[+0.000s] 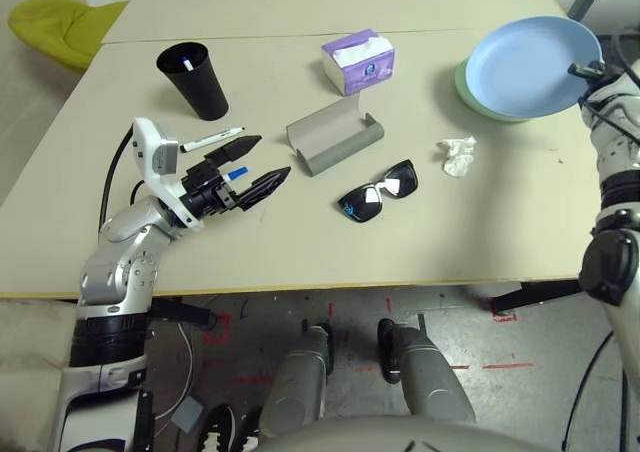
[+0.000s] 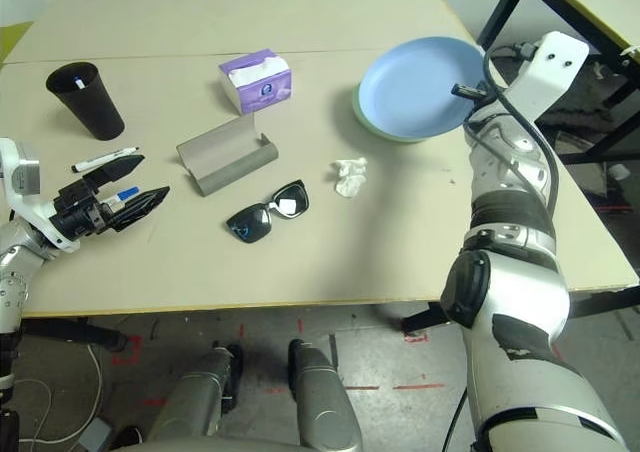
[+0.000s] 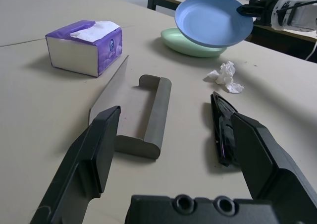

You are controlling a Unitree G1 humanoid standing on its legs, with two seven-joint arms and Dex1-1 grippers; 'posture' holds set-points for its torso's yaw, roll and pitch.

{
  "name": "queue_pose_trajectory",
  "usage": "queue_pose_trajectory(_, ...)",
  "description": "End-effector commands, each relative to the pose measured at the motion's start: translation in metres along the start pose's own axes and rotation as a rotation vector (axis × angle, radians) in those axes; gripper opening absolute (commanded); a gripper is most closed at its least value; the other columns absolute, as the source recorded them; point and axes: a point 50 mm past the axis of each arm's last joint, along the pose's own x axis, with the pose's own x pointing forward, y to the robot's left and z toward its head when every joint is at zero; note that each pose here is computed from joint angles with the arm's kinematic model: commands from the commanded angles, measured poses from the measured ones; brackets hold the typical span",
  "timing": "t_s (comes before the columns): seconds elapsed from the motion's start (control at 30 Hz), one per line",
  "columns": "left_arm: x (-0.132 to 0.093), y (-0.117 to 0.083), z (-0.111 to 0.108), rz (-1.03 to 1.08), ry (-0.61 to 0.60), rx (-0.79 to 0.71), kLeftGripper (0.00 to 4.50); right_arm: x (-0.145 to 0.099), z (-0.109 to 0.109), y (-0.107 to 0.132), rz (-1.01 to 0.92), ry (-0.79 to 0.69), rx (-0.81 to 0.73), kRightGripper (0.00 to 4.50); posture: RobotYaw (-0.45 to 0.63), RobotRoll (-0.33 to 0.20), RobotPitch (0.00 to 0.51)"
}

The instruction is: Organize and tidy the items on the table.

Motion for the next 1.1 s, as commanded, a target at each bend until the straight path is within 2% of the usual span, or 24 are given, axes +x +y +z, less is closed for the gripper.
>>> queue_pose_trajectory(0.03, -0.0036, -0.0024, 0.0007, 0.005, -0.002, -0.002, 4.50, 0.0011, -0.0019, 0.0012, -0.016, -0.005, -0.045, 0.01, -0.13, 0.000, 0.221)
queue_pose_trajectory(0.37, -0.0046, -0.0047, 0.0021, 0.012, -0.011, -0.001, 4.50, 0.0021, -0.0082, 0.0016, -0.041, 0.011, -0.107, 0.01, -0.12, 0.000, 0.222)
queue_pose_trajectory(0.87, -0.0076, -0.0013, 0.0052, 0.028, -0.006, 0.005, 4.50, 0.0023, -0.0095, 0.0048, -0.022, 0.009, -0.069, 0.01, -0.12, 0.000, 0.231)
queue_pose_trajectory(1.1, -0.0079, -0.0058, 0.0025, 0.026, -0.002, -0.006, 4.50, 0.0027, -0.0064, 0.0042, -0.013, 0.003, -0.069, 0.01, -0.12, 0.000, 0.250)
